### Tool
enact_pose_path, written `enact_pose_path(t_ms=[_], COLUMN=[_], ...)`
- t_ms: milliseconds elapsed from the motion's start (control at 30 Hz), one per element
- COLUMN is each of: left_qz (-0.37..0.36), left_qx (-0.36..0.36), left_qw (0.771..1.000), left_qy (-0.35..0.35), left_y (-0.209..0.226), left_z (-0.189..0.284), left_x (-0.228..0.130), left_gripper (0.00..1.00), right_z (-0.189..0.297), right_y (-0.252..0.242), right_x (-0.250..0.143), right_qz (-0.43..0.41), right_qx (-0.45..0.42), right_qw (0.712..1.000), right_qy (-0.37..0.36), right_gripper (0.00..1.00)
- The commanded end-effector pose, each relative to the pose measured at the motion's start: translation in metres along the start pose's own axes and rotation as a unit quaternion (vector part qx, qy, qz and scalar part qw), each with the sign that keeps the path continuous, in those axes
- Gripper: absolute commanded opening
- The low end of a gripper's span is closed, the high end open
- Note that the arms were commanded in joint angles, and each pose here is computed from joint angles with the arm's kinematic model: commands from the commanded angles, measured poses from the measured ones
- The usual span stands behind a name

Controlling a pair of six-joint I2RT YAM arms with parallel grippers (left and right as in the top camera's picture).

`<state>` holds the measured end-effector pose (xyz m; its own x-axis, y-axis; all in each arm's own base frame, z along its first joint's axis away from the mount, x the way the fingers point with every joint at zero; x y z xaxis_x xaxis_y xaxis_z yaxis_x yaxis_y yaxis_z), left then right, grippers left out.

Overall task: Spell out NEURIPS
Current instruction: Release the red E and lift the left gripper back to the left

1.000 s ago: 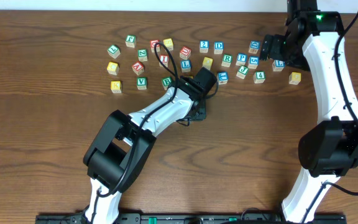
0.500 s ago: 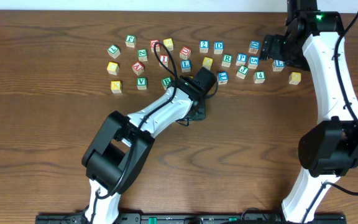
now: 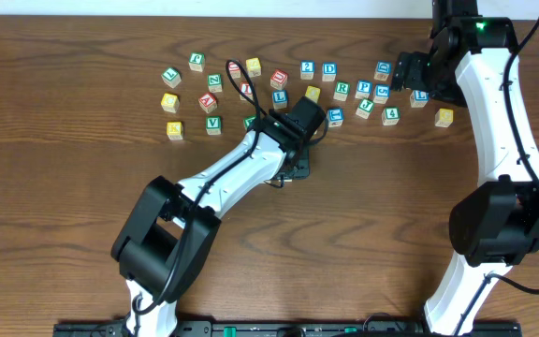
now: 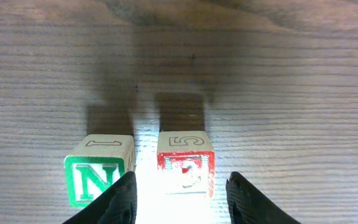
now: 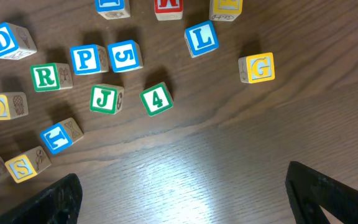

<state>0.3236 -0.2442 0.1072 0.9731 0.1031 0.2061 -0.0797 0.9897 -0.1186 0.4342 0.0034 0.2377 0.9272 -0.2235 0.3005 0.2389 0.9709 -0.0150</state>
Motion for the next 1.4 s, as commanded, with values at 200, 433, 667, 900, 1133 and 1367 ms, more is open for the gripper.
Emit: enact_pose_path(t_ms=[200, 433, 667, 900, 1133, 1367], left_qz=[-0.014, -0.041, -0.021, 0.011, 0.019, 0.018], left_qx=[-0.031, -0.043, -0.032, -0.014, -0.004, 0.0], left_qw=[0.998, 0.996, 0.996, 0.997, 0.998, 0.998], left_qy=[-0.044, -0.065, -0.079, -0.073, -0.063, -0.057], left_y=[-0.003, 0.004, 0.044, 0.071, 0.079, 0.081], left_z=[0.043, 0.077, 0.111, 0.115, 0.114, 0.114], left_x=[0.01, 0.011, 0.023, 0.032, 0.032, 0.03], left_gripper=[0.46, 0.46, 0.46, 0.46, 0.46, 0.46], right_z=[0.019, 0.019, 0.019, 0.019, 0.019, 0.019], right_y=[-0.002, -0.002, -0.002, -0.002, -0.002, -0.002], right_x=[0.004, 0.004, 0.004, 0.004, 0.004, 0.004], right_qz=[-0.003, -0.003, -0.003, -0.003, -0.003, -0.003], right_qx=[0.004, 0.004, 0.004, 0.004, 0.004, 0.004], right_qw=[1.0, 1.0, 1.0, 1.0, 1.0, 1.0], right_qy=[-0.025, -0.025, -0.025, -0.025, -0.025, -0.025], right_gripper=[0.99, 0.99, 0.99, 0.99, 0.99, 0.99])
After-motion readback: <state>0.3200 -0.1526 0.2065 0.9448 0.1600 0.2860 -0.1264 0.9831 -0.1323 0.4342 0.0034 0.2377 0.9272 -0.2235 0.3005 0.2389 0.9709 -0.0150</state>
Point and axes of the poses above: each gripper's point midway between its finger pads, its own z axis back along the fingers, its own y axis along the line the jaws close on, x = y × z, the point moved 7 cm from there along z, back along the fingers, and after that the axes turned 4 degrees about z, right-handed, at the moved point
